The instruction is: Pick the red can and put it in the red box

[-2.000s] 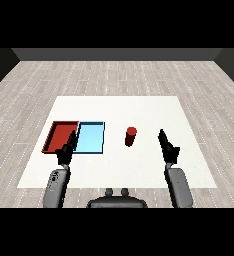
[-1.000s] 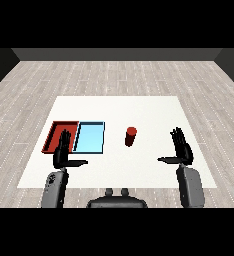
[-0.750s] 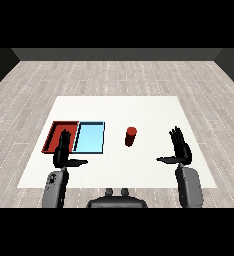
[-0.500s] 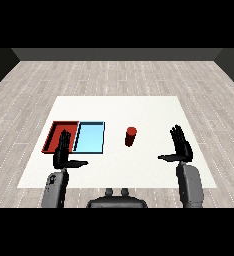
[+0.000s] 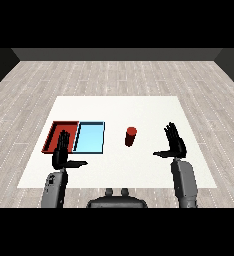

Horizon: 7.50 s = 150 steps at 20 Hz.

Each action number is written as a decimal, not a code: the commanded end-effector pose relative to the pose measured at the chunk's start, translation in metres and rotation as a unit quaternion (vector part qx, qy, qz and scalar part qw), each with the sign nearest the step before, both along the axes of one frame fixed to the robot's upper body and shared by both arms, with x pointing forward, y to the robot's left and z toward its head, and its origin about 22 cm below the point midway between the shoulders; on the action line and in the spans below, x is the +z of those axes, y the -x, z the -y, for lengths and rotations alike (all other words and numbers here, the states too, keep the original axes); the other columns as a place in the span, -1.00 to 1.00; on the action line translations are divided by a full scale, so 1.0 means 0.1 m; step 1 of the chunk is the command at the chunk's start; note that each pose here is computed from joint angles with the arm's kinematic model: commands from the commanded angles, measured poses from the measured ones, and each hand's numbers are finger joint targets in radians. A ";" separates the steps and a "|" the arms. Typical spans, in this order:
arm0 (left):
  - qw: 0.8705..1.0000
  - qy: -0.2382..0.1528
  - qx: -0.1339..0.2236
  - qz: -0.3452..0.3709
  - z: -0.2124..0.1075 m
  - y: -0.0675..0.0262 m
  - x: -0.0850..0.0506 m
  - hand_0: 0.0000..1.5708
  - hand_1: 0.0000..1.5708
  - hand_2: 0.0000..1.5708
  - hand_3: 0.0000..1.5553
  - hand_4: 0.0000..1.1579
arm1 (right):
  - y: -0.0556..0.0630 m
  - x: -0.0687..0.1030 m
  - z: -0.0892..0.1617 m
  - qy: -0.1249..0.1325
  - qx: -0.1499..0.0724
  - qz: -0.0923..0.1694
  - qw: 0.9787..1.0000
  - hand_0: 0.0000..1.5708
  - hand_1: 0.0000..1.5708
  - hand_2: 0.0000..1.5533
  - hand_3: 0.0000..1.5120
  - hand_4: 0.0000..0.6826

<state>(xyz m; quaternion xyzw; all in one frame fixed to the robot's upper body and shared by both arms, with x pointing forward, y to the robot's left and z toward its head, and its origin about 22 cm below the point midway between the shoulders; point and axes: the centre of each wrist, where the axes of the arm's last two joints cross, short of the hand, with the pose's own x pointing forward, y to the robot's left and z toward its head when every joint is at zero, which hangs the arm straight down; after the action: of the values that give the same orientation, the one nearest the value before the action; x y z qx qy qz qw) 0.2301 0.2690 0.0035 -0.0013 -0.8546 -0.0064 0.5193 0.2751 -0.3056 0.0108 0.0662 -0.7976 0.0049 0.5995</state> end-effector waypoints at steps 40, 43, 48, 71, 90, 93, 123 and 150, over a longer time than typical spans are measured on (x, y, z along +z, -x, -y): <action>1.000 0.015 -0.003 0.009 -0.13 -0.204 0.06 -1.00 -1.00 -1.00 -1.00 -1.00 | -0.43 -0.89 -1.05 -0.055 0.054 -0.057 0.995 -1.00 -1.00 -1.00 -1.00 -1.00; 0.999 0.031 0.005 0.006 -0.05 -0.093 -0.08 -1.00 -1.00 -1.00 -1.00 -1.00 | -0.40 -0.96 -0.98 -0.065 0.053 -0.063 0.994 -1.00 -1.00 -1.00 -1.00 -1.00; 1.000 0.023 0.005 0.008 0.01 -0.049 -0.13 -1.00 -1.00 -1.00 -1.00 -1.00 | -0.60 -0.79 -1.18 -0.078 0.053 -0.075 0.993 -1.00 -1.00 -1.00 -1.00 -1.00; 1.000 0.028 0.009 0.005 -0.20 0.064 0.02 -1.00 -1.00 -1.00 -1.00 -1.00 | -0.92 -0.75 -1.50 -0.064 0.060 -0.103 0.991 -1.00 -1.00 -1.00 -1.00 -1.00; 0.999 0.026 0.025 0.013 -0.28 0.053 0.07 -1.00 -1.00 -1.00 -1.00 -1.00 | -1.04 -0.67 -1.71 0.042 -0.018 -0.170 0.984 0.87 0.87 0.86 0.81 0.49; 0.999 0.028 0.008 0.014 -0.22 0.011 0.16 -1.00 -1.00 -1.00 -1.00 -1.00 | -1.07 -0.65 -1.70 0.089 -0.043 -0.179 0.979 0.89 0.89 0.89 0.87 0.57; 0.999 0.008 -0.041 -0.001 0.29 0.064 0.14 -1.00 -1.00 -1.00 -1.00 -1.00 | -1.21 -0.08 -1.45 0.132 -0.032 -0.059 0.989 0.94 0.94 0.88 0.83 0.65; 0.984 -0.041 -0.145 -0.100 1.50 -0.278 0.50 -1.00 -1.00 -1.00 -1.00 -1.00 | -0.24 0.82 -1.40 0.122 -0.056 0.058 0.989 0.93 0.93 0.89 0.85 0.72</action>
<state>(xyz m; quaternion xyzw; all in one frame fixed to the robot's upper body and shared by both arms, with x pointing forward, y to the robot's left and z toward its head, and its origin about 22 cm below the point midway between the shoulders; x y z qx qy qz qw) 0.2446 0.1340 0.0618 -0.1010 -0.7949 -0.0956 0.5906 0.3006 -0.1649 0.0945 -0.0542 -0.8212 0.0648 0.5644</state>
